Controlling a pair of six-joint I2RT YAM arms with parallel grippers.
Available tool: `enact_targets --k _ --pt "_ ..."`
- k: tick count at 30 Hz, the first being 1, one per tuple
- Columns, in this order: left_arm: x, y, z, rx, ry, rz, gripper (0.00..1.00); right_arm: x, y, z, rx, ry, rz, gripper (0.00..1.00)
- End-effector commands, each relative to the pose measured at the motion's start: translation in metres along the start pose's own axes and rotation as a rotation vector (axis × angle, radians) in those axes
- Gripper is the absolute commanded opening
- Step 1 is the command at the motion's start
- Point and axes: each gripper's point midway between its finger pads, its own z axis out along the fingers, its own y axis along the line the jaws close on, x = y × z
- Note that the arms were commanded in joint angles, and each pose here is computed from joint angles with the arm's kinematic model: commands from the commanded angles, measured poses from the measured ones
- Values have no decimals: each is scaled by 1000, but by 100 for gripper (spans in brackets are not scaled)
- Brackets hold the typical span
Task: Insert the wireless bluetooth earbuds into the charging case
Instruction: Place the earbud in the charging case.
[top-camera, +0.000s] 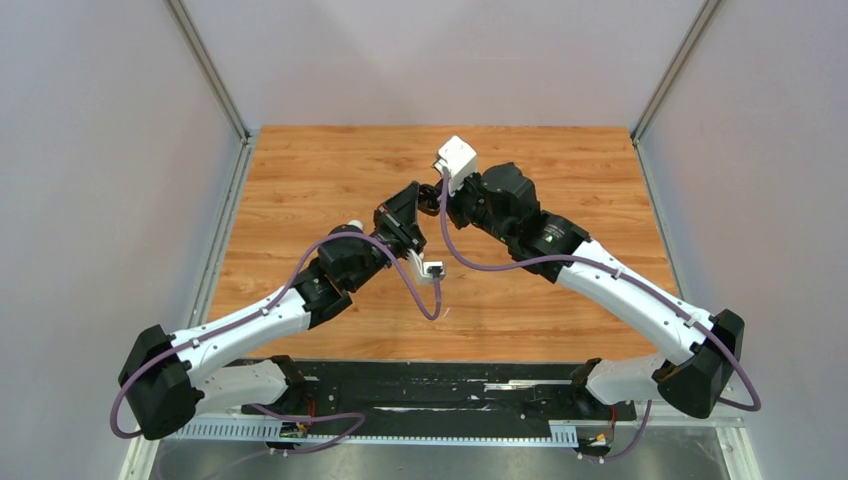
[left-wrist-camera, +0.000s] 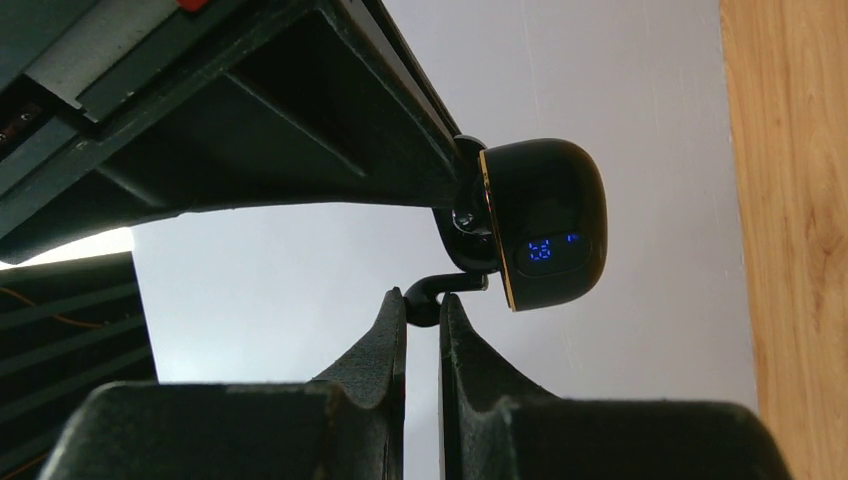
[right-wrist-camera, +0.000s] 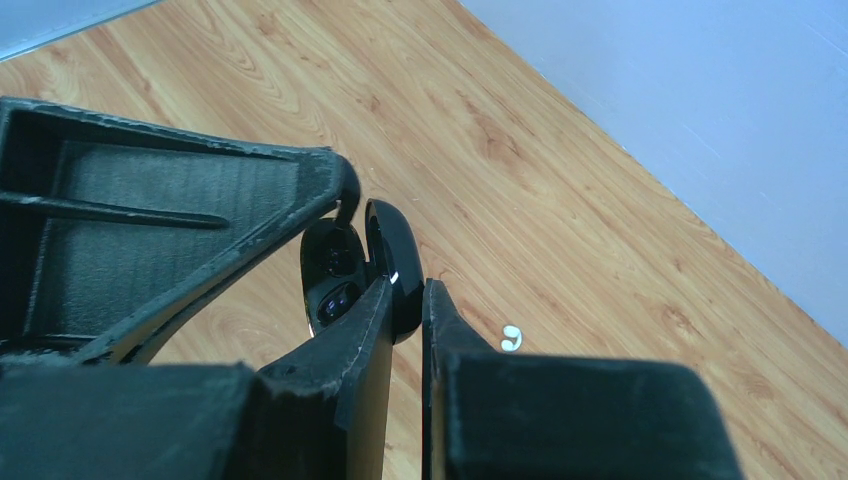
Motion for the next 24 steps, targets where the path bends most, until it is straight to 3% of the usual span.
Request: enact_targets --k 1,24 --pt "0 13 -8 -42 -10 16 0 -35 -10 -7 17 -93 52 0" --pt "-3 1 -5 -5 -19 29 0 -41 -4 -11 -26 -108 57 0"
